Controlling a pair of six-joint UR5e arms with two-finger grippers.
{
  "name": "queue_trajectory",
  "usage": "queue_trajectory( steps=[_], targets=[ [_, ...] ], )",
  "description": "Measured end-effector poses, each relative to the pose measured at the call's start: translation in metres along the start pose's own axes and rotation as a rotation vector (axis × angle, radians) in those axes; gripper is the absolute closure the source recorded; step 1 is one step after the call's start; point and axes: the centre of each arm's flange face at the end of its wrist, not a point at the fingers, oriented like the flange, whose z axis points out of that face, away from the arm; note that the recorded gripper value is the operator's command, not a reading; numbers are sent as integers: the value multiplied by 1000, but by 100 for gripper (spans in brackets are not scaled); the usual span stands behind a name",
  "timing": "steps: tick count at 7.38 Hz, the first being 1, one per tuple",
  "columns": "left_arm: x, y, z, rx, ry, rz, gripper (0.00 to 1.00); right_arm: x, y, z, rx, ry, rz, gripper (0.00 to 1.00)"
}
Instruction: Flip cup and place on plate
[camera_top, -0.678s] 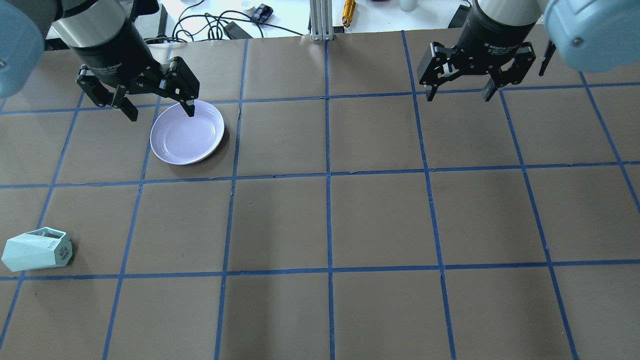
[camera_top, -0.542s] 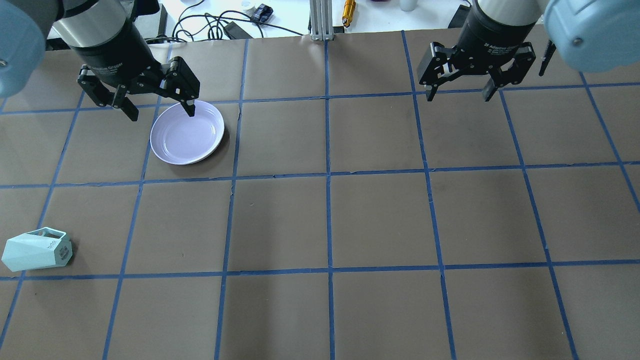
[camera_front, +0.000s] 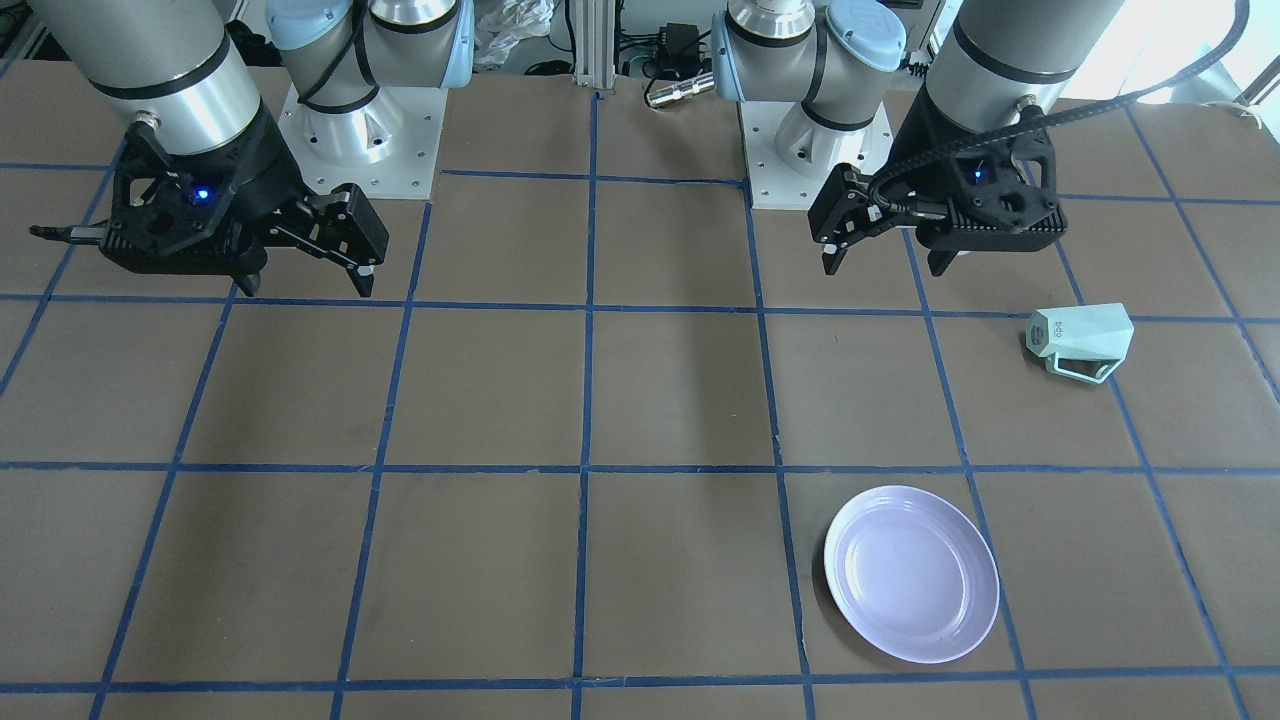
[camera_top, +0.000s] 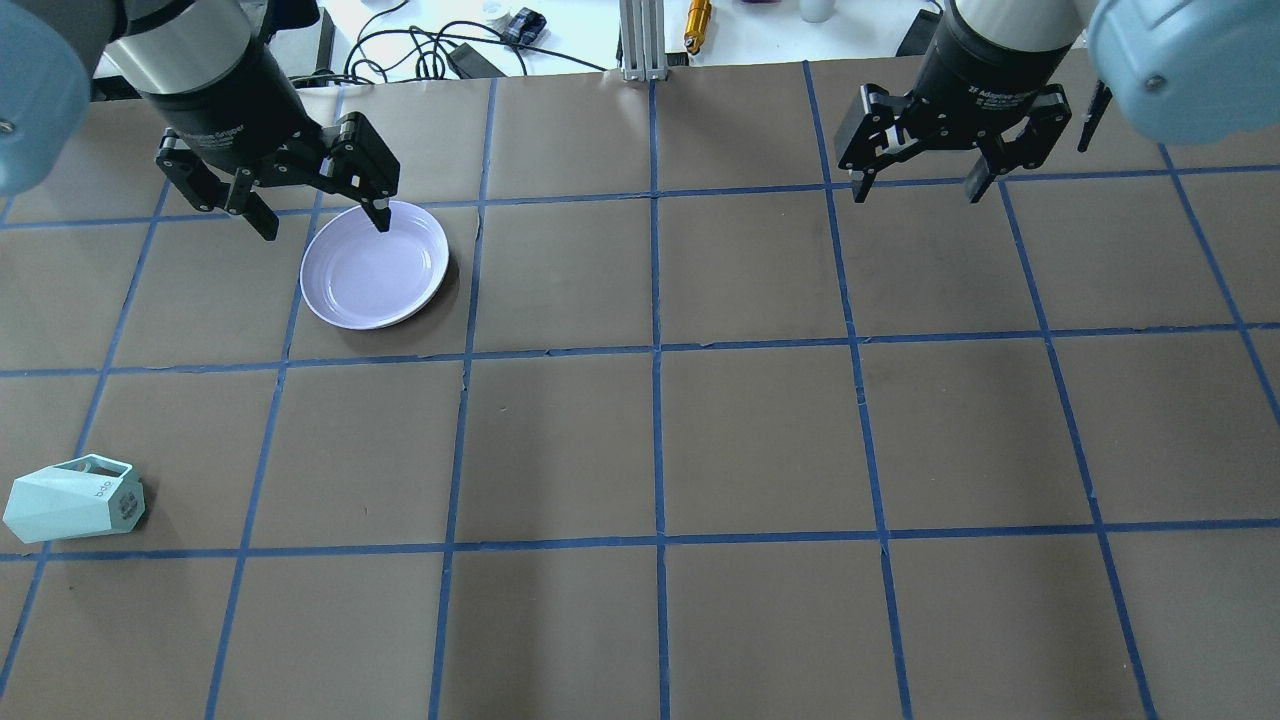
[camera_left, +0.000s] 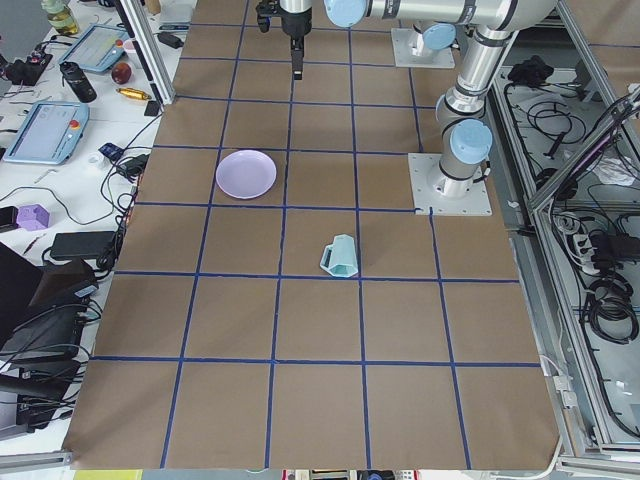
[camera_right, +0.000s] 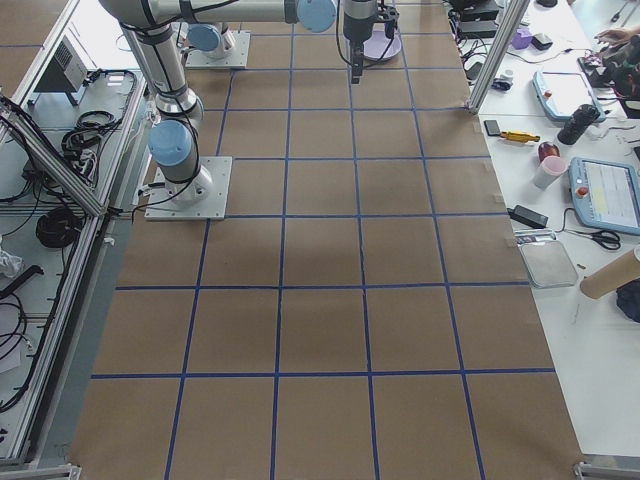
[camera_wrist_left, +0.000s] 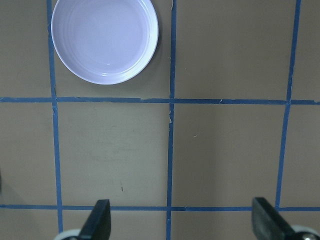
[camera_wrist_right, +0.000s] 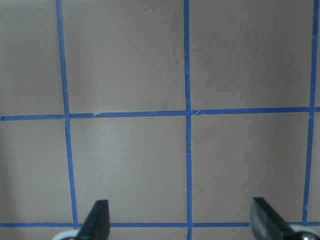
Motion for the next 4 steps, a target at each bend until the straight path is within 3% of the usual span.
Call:
queue_trajectory(
  steps=[4],
  targets=[
    [0, -2, 3, 1, -9, -12, 0, 0, 0, 0, 0, 0, 0, 0]
  ],
)
